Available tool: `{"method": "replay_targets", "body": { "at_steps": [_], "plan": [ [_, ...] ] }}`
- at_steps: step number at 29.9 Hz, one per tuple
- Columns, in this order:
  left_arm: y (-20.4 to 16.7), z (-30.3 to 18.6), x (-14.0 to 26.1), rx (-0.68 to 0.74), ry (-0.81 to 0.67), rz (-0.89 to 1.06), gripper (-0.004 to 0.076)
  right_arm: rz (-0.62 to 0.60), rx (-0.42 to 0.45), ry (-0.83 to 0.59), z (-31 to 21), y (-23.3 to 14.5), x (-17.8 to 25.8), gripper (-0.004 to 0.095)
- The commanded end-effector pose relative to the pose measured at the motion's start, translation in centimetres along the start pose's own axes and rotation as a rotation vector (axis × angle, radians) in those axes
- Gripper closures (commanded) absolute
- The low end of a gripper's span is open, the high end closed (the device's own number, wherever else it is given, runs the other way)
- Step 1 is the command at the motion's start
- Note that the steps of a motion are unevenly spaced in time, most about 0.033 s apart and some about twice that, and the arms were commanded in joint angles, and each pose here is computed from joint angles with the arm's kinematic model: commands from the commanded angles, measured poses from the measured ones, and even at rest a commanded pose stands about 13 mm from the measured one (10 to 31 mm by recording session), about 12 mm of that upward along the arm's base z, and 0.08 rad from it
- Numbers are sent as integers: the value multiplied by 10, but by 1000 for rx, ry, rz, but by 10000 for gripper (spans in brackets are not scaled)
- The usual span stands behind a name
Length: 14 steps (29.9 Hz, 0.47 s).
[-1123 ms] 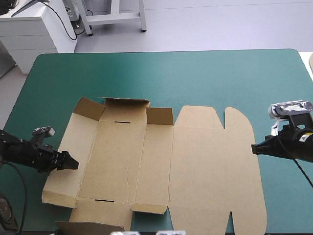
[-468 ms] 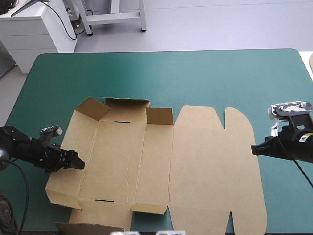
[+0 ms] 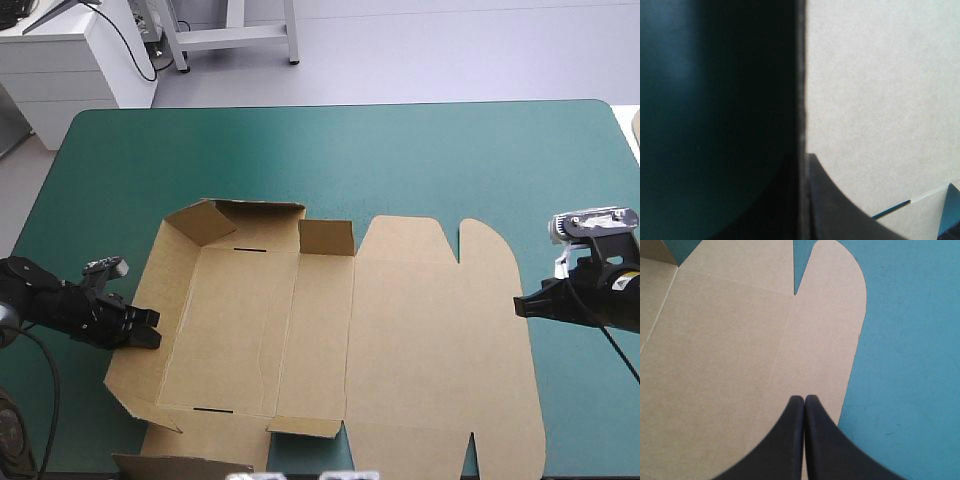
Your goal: Fold the box
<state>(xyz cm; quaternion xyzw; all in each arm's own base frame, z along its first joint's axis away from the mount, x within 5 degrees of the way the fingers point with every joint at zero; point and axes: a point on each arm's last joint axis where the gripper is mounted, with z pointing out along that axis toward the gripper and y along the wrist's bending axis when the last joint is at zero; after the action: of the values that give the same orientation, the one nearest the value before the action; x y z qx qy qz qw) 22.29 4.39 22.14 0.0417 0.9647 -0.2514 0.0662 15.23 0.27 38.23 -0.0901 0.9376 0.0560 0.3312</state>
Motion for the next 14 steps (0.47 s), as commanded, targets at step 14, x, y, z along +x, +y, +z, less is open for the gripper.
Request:
{"method": "replay_targets", "body": {
  "at_steps": [14],
  "plan": [
    [-104,-60,-81,-374,-163,790,731,3,-4,-86,-9,2,-8,929]
  ]
}}
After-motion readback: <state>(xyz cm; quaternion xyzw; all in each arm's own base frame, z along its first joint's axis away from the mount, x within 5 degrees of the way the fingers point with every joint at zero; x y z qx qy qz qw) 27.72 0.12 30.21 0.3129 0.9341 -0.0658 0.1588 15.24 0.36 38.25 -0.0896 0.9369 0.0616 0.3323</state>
